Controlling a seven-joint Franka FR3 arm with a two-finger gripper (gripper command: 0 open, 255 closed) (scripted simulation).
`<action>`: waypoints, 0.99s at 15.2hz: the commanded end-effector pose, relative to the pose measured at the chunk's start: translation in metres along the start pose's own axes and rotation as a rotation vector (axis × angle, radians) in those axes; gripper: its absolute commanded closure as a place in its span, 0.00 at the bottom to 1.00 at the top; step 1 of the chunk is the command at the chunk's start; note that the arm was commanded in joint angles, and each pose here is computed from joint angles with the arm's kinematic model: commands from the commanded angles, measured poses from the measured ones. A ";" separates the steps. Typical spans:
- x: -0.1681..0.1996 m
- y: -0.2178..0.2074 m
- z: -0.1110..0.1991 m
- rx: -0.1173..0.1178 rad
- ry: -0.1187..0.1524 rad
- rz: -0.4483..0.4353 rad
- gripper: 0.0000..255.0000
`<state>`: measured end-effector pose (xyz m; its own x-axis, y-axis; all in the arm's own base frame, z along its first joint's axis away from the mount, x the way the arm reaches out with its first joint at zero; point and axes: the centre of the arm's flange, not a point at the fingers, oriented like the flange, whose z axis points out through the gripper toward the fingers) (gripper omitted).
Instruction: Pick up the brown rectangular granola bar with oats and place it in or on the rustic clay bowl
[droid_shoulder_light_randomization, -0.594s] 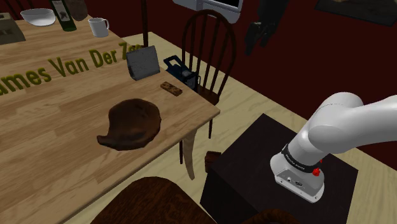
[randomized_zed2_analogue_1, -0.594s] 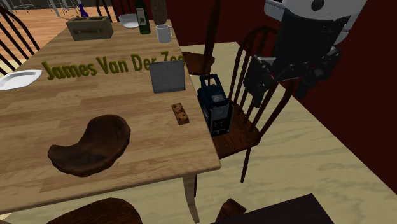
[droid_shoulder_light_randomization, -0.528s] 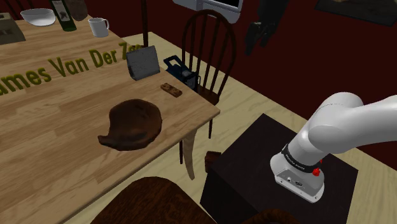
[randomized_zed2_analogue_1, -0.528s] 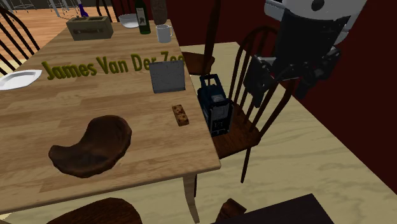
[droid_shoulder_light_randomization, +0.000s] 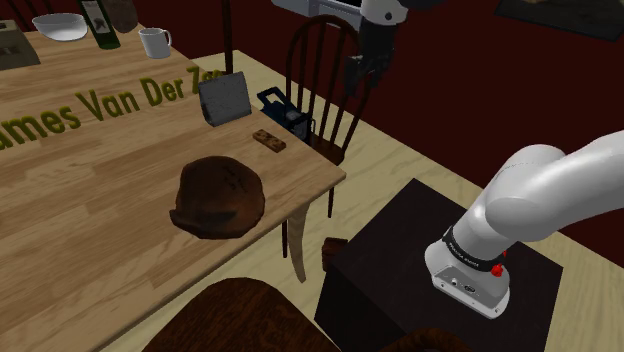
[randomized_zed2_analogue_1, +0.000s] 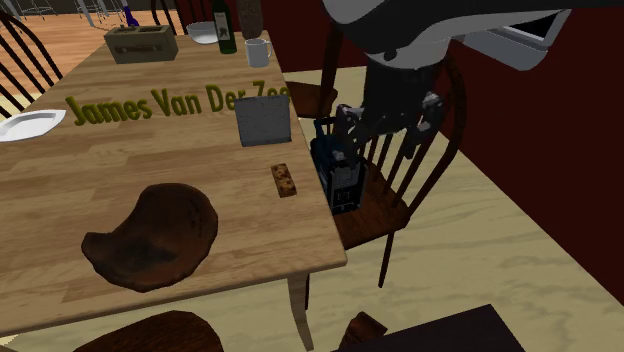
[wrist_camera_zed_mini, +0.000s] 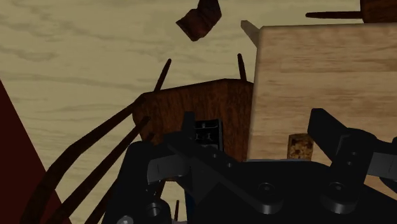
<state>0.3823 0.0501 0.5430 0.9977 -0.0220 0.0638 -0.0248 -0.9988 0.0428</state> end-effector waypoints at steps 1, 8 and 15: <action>0.018 -0.012 0.013 0.005 -0.004 -0.003 0.00; 0.082 -0.054 0.066 0.022 -0.023 -0.016 0.00; 0.146 -0.097 0.119 0.038 -0.043 -0.029 0.00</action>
<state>0.5299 0.1318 0.4409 0.9997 0.0051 0.0238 0.0049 -0.9999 0.0087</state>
